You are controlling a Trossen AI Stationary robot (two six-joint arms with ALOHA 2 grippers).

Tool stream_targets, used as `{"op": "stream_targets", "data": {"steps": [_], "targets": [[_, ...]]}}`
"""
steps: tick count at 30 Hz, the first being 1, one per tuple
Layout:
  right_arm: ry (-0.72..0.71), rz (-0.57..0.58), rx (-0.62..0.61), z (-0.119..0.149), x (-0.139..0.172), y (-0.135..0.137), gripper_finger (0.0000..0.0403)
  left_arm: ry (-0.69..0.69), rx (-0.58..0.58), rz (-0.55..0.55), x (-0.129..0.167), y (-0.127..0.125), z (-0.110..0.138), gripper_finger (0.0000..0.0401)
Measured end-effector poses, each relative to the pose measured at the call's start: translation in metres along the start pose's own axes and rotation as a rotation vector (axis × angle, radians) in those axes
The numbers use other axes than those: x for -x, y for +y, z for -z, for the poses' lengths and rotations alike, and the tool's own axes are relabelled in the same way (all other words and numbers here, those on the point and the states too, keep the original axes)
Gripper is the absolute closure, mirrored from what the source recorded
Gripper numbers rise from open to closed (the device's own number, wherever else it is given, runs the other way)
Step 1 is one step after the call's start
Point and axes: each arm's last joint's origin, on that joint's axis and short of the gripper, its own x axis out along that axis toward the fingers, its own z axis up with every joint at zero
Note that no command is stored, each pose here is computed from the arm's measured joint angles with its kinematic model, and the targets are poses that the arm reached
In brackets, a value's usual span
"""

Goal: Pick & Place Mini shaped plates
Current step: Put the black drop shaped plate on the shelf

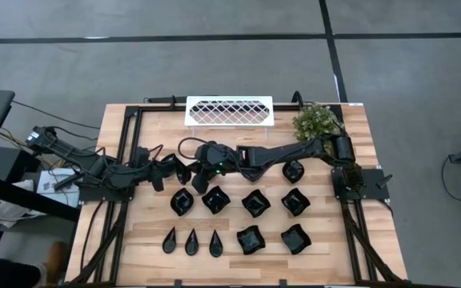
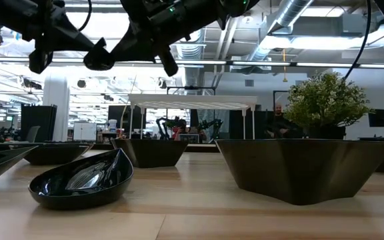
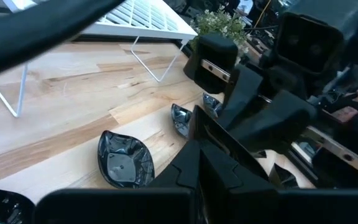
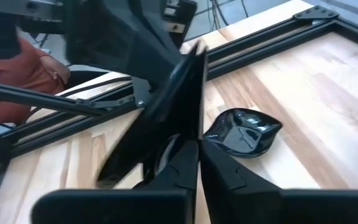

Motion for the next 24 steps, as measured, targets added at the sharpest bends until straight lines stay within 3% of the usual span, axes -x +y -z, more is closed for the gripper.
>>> {"op": "stream_targets", "data": {"steps": [24], "targets": [[0.009, 0.006, 0.003, 0.0000, -0.0003, -0.0029, 0.0402, 0.041, -0.044, 0.057, 0.0015, -0.0016, -0.0007, 0.0398]]}}
